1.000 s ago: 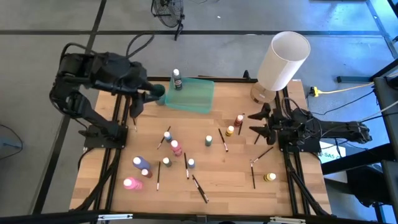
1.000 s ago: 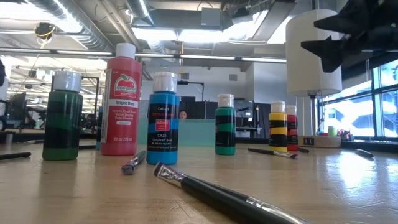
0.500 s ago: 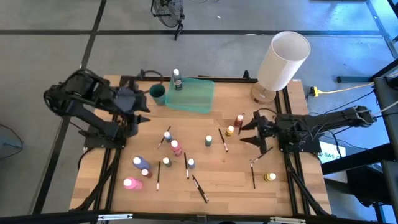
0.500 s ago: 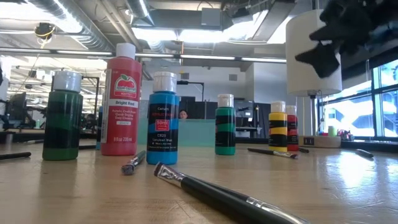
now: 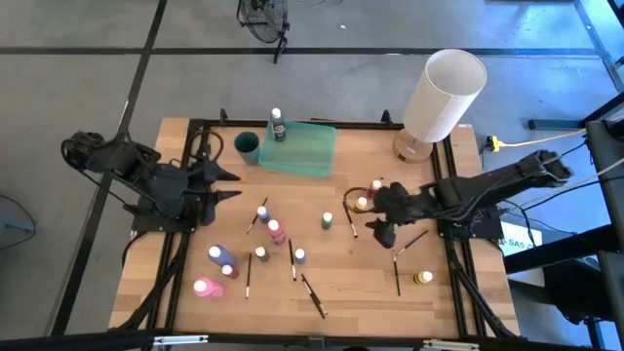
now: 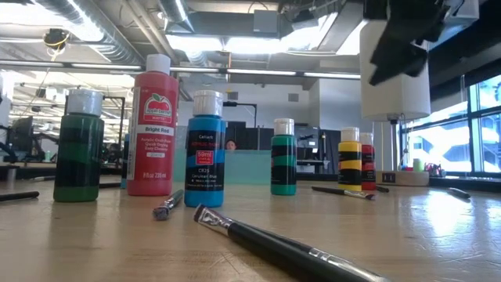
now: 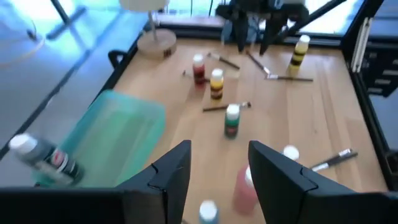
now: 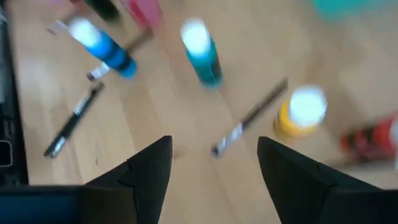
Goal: Pick & Place Paint Supplies
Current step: Put the silver paintbrush into the green cup
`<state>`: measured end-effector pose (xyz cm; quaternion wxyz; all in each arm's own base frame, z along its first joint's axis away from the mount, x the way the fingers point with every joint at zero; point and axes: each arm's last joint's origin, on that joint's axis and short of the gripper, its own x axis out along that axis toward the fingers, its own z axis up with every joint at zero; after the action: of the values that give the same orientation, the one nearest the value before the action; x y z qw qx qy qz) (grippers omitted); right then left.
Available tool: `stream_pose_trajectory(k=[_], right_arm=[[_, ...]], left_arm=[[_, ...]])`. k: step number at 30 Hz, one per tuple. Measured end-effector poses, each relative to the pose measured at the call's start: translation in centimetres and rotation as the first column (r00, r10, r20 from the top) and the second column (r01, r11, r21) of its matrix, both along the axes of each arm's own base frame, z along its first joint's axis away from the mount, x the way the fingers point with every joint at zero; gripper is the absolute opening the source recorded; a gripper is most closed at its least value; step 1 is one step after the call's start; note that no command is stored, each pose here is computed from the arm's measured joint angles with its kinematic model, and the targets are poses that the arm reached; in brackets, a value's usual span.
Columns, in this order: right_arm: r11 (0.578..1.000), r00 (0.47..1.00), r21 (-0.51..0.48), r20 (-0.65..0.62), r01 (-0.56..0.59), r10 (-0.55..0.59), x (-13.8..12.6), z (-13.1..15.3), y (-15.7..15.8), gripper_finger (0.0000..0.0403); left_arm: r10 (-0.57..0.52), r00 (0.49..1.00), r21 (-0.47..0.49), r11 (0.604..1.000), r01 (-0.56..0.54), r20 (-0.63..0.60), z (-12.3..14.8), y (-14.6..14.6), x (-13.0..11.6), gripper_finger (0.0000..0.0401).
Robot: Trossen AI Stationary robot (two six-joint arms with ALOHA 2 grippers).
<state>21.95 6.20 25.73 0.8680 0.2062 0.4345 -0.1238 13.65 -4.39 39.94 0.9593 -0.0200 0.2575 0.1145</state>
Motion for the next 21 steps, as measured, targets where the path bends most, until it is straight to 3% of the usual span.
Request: stream_pose_trajectory(k=[6,9,15,19,21], right_arm=[[0.967,0.966,0.129,-0.168,0.221,-0.198,2.3,-1.5,0.5,0.0240],[0.941,0.937,0.144,-0.220,0.305,-0.270,3.2,-2.7,0.5,0.0240],[0.915,0.894,0.189,-0.353,0.356,-0.275,4.6,-5.1,-0.7,0.0240],[0.900,0.866,0.181,-0.401,0.396,-0.300,5.3,-6.3,-1.9,0.0240],[0.912,0.869,0.174,-0.412,0.371,-0.275,5.7,-6.9,-2.3,0.0240]], left_arm=[[-0.040,0.998,-0.016,0.999,0.041,0.044,-4.1,-0.5,0.9,0.0153],[-0.088,0.992,-0.014,0.996,0.090,0.095,-6.4,-1.3,1.6,0.0153],[-0.169,0.961,0.056,0.986,0.160,0.220,-8.8,-2.3,2.1,0.0153],[-0.211,0.947,0.093,0.977,0.194,0.243,-8.9,-2.4,1.7,0.0153],[-0.217,0.945,0.105,0.975,0.197,0.246,-8.8,-2.4,1.5,0.0153]])
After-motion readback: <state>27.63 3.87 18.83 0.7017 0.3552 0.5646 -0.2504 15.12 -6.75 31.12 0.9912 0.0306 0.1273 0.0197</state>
